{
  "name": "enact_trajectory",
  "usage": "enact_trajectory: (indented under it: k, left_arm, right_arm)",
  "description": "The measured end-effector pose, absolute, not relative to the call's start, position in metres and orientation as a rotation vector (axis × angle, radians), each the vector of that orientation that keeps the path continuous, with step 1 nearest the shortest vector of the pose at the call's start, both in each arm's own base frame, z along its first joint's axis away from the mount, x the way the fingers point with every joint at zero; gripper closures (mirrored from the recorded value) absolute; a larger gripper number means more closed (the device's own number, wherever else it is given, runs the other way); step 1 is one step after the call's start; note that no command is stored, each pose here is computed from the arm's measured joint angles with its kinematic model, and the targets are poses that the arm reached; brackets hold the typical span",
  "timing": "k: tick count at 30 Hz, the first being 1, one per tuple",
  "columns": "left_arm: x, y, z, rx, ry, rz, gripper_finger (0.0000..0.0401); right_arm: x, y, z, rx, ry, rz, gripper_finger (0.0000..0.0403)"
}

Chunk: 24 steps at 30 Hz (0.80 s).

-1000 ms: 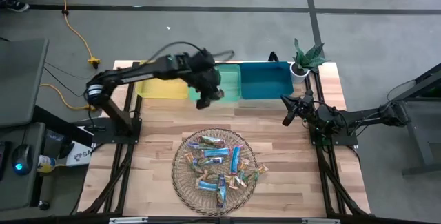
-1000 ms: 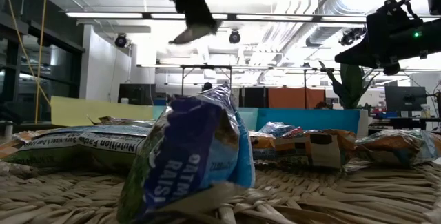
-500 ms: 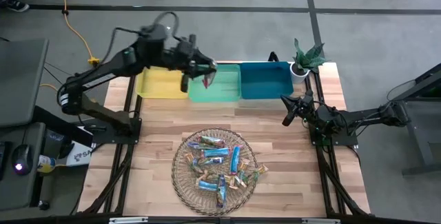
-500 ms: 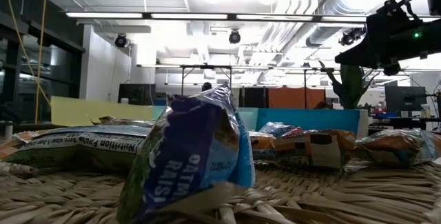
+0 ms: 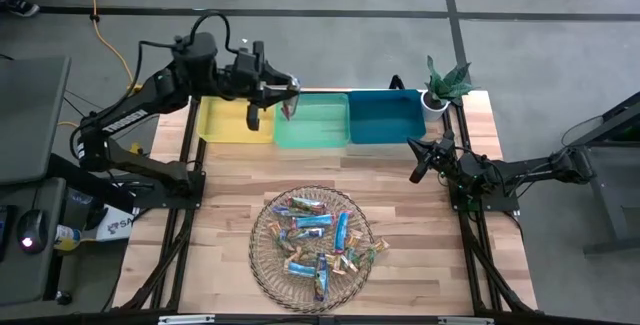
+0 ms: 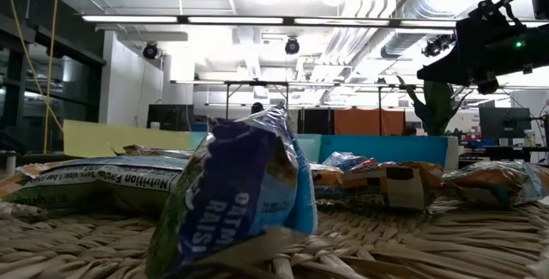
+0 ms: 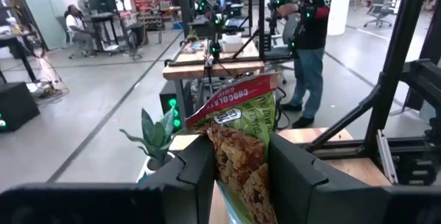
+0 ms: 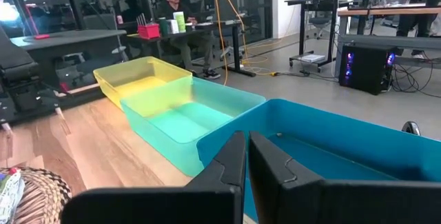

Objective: Pick and place Granola Bars by type
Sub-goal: Put the red granola bar into the yellow bin

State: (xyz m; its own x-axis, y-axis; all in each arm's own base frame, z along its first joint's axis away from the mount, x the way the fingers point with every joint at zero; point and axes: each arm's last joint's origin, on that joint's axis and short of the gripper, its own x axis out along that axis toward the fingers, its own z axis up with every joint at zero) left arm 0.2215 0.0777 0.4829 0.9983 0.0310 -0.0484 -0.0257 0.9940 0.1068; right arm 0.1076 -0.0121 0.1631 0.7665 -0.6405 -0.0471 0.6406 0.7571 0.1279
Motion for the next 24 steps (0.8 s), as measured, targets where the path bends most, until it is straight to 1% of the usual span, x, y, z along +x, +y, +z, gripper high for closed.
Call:
enact_trajectory:
  k: [4,7,11,17,20,22,24]
  left_arm:
    - [0.219,0.078,0.481,0.105,0.077,0.070,0.0295]
    - [0.211,0.079,0.481,0.121,0.117,0.198,0.0295]
    - [0.189,0.078,0.487,0.136,0.131,0.464,0.0295]
    - [0.155,0.080,0.492,0.104,0.127,0.994,0.0295]
    - [0.147,0.082,0.486,0.103,0.164,1.210,0.0295]
    - [0.142,0.088,0.480,0.081,0.194,1.331,0.0295]
    - [0.137,0.095,0.473,0.032,0.216,1.399,0.0295]
  right_arm:
    - [0.108,-0.012,0.163,0.140,0.000,-0.698,0.0402]
    - [0.108,-0.012,0.163,0.139,0.001,-0.698,0.0402]
    - [0.108,-0.012,0.163,0.140,0.001,-0.698,0.0402]
    - [0.108,-0.012,0.163,0.139,0.001,-0.698,0.0402]
    - [0.108,-0.012,0.163,0.139,0.001,-0.698,0.0402]
    - [0.108,-0.012,0.163,0.139,0.001,-0.698,0.0402]
    - [0.108,-0.012,0.163,0.139,0.001,-0.698,0.0402]
